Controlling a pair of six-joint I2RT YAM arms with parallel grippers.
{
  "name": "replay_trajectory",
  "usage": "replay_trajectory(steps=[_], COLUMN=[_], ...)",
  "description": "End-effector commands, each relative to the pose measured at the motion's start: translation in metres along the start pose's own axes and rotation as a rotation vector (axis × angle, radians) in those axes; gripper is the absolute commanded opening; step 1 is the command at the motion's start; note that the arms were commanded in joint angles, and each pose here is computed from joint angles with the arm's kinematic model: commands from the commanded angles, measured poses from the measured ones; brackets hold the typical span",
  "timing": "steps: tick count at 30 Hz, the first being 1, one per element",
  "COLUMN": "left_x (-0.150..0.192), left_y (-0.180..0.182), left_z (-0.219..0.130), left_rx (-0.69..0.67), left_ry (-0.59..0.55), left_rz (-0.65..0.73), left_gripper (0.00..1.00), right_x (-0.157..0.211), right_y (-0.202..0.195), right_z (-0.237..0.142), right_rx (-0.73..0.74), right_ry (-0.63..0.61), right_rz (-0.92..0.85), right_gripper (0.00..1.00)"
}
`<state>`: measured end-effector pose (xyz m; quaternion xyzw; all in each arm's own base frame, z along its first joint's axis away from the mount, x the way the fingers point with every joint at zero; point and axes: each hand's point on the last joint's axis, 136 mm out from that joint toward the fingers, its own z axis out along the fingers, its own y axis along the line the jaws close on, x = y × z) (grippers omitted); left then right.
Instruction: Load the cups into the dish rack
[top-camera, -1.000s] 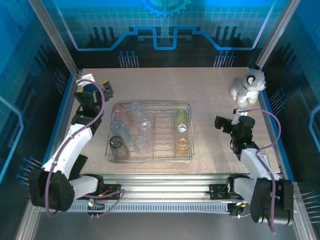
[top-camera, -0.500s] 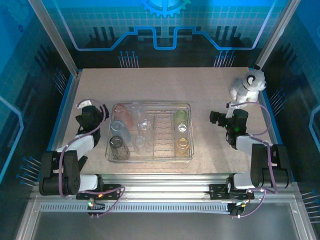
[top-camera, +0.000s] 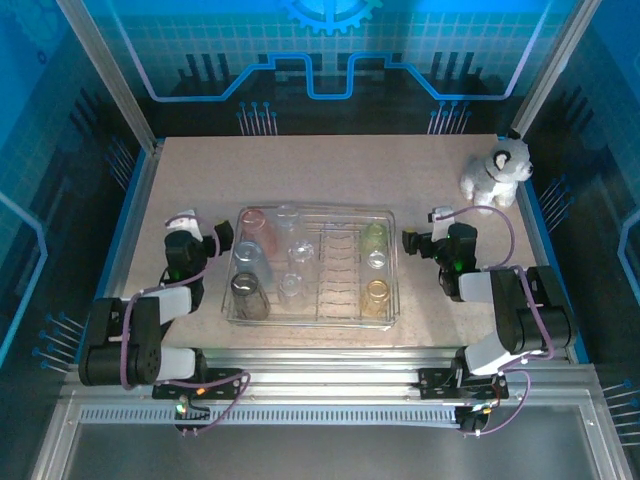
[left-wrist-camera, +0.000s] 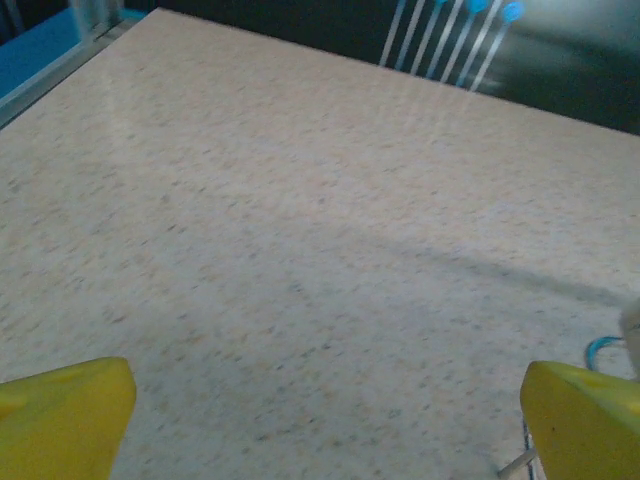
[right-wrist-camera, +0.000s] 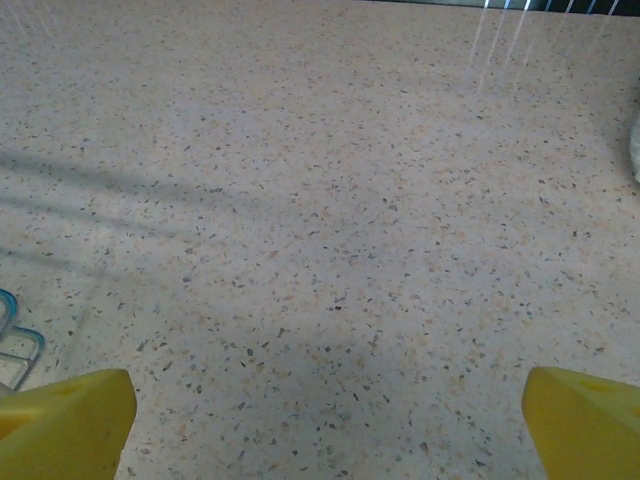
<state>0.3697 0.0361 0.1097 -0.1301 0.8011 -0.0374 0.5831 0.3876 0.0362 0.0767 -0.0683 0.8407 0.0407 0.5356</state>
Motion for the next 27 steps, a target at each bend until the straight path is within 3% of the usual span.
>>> replay_trajectory(steps=[1, 3, 6, 13, 27], left_x=[0.001, 0.005, 0.007, 0.009, 0.010], left_y=[-0.016, -0.020, -0.009, -0.018, -0.019], left_z=[0.001, 0.007, 0.007, 0.023, 0.025], left_rx=[0.090, 0.079, 0.013, -0.008, -0.018], left_ry=[-0.095, -0.130, -0.089, -0.015, -0.013], left_rz=[0.050, 0.090, 0.055, 0.113, 0.125], left_gripper=[0.99, 0.99, 0.99, 0.99, 0.99], right_x=[-0.024, -0.023, -0.024, -0.023, -0.024], right_y=[-0.007, -0.008, -0.008, -0.007, -0.006], right_z=[0.000, 0.000, 0.000, 0.001, 0.001], right_rx=[0.039, 0.043, 0.046, 0.044, 0.041], right_ry=[-0.095, -0.093, -0.093, -0.089, -0.089], right_rz=[-0.030, -0.030, -0.030, -0.035, -0.040], right_gripper=[1.00, 1.00, 1.00, 1.00, 1.00])
